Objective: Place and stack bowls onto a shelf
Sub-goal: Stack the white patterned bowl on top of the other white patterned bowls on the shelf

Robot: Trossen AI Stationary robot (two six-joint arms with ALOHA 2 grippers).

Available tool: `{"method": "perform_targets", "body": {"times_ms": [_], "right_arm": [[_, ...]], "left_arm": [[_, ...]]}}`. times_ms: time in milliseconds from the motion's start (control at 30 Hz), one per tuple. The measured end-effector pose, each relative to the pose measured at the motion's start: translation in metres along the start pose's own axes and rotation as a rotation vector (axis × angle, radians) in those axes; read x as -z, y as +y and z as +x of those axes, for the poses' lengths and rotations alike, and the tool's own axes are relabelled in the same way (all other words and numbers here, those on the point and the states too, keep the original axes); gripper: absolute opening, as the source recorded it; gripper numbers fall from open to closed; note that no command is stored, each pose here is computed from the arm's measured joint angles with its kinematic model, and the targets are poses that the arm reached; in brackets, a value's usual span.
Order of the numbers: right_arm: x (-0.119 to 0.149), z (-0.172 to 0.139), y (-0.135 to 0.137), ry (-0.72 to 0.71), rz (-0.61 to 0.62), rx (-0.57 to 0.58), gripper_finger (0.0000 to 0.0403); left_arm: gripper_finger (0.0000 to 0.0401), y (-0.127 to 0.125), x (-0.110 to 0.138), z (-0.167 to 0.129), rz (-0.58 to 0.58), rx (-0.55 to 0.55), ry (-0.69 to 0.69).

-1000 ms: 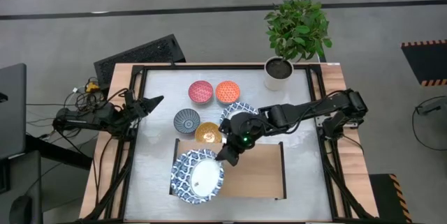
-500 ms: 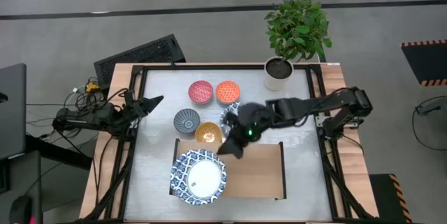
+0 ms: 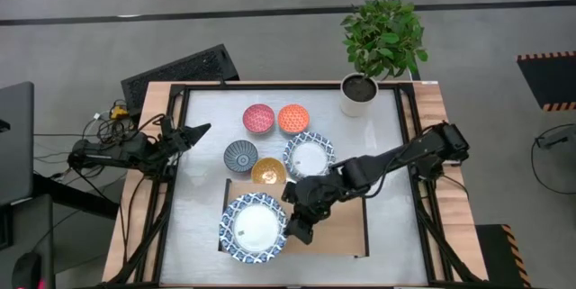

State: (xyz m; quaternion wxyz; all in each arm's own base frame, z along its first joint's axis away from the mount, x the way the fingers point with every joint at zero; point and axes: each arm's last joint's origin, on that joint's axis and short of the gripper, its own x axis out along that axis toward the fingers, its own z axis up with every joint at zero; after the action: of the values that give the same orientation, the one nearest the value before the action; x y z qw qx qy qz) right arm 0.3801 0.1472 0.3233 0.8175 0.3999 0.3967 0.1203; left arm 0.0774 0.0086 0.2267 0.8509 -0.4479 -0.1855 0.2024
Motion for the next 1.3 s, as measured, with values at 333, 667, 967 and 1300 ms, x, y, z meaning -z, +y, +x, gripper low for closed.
{"method": "perform_targets", "body": {"times_ms": [333,667,967,1300], "right_arm": [[-0.018,-0.036,0.001,-0.081,0.039,-0.013,0.0083],[-0.013,-0.100,-0.054,-0.107,0.206,0.641,0.0086],[-0.025,-0.119,-0.106,-0.058,0.280,0.954,0.0192],[-0.026,-0.107,-0.183,-0.041,0.497,0.942,0.0256]], "left_arm": [[0.0128,0.000,0.000,0.000,0.000,0.000,0.001],[0.0128,0.001,-0.001,0.000,0.009,-0.018,-0.021],[0.0128,0.002,-0.001,0.000,0.018,-0.053,-0.048],[0.0128,0.007,0.001,0.000,0.036,-0.103,-0.048]]}}
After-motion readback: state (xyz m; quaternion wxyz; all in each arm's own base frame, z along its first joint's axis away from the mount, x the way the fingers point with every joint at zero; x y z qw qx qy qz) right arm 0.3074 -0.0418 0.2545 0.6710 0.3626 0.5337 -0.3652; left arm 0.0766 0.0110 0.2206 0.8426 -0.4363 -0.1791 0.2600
